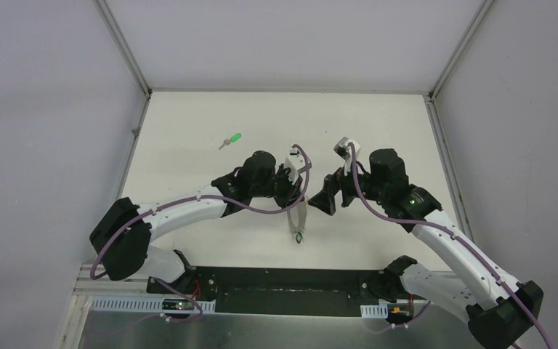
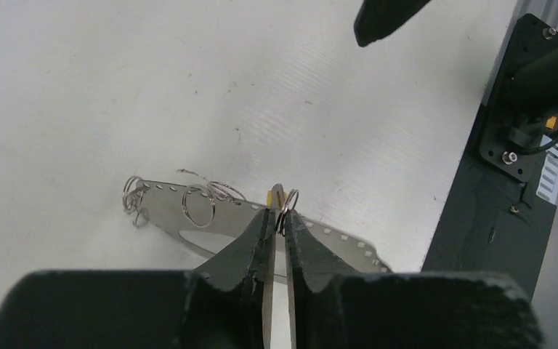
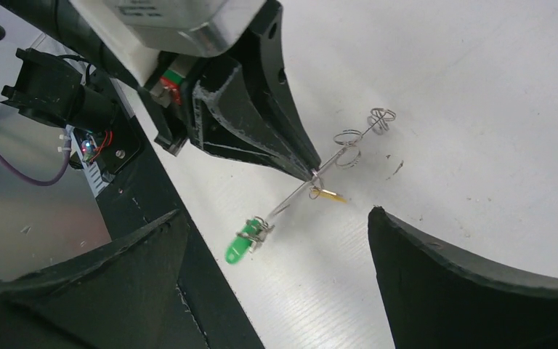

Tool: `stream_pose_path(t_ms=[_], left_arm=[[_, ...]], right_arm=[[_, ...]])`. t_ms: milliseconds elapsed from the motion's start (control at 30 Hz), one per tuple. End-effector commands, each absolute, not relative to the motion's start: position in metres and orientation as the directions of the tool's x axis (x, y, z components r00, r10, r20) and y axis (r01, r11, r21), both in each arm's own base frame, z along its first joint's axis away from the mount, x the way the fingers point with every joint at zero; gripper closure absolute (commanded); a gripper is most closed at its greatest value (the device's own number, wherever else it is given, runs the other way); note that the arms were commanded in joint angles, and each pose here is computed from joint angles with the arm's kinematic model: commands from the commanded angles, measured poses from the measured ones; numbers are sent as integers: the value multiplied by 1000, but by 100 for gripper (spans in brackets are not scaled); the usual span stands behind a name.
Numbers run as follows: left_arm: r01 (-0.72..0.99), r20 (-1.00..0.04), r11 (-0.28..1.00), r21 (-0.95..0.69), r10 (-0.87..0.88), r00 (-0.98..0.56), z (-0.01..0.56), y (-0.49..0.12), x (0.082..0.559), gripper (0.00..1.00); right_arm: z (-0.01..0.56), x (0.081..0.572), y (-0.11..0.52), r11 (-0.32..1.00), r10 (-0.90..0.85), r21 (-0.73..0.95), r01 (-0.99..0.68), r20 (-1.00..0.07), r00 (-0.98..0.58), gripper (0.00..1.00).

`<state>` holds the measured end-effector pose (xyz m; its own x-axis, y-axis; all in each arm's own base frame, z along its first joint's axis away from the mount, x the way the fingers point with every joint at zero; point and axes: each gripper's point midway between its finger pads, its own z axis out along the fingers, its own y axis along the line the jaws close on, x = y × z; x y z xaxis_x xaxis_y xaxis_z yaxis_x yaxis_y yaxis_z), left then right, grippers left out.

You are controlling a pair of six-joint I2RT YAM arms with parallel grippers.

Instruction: Put the keys on the keyring

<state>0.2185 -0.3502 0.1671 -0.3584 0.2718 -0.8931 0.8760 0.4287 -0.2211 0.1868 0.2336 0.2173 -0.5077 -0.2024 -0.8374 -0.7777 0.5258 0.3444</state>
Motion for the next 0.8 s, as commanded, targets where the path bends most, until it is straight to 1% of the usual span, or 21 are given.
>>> stream_pose_path(t_ms=[0, 33, 133, 300, 433, 467, 533, 600, 700, 767], left_arm=[[884, -920, 395, -252, 185, -345, 187, -377, 229, 84], [880, -919, 397, -261, 177, -352, 186, -380, 232, 77], [861, -920, 427, -275, 143, -365, 189, -385, 241, 62], [856, -943, 449, -256, 81, -324, 208, -387, 251, 50], [832, -956, 505, -228, 46, -290, 225, -373, 257, 42], [820, -955, 525, -229, 41, -293, 227, -368, 258, 38], [776, -946, 582, -243, 35, -323, 226, -354, 260, 30], [707, -927, 656, -266, 27, -373, 223, -337, 262, 18], [604, -884, 736, -305, 17, -467, 214, -311, 255, 2], [555, -852, 759, -340, 1, -524, 207, -298, 247, 1]], right_arm=[[224, 190, 226, 558, -161, 339, -757, -851, -500, 4], [224, 190, 225, 562, -160, 339, -754, -850, -501, 4], [221, 189, 221, 576, -157, 337, -744, -848, -506, 4], [216, 193, 214, 620, -144, 337, -708, -839, -525, 4], [209, 203, 204, 700, -110, 342, -627, -815, -568, 2], [206, 205, 200, 725, -101, 344, -597, -804, -586, 1], [199, 209, 191, 778, -74, 349, -522, -775, -628, 0], [193, 211, 182, 825, -36, 356, -439, -743, -669, 0], [188, 204, 177, 839, -47, 356, -412, -707, -706, 0], [179, 202, 165, 885, 3, 352, -305, -659, -752, 0]])
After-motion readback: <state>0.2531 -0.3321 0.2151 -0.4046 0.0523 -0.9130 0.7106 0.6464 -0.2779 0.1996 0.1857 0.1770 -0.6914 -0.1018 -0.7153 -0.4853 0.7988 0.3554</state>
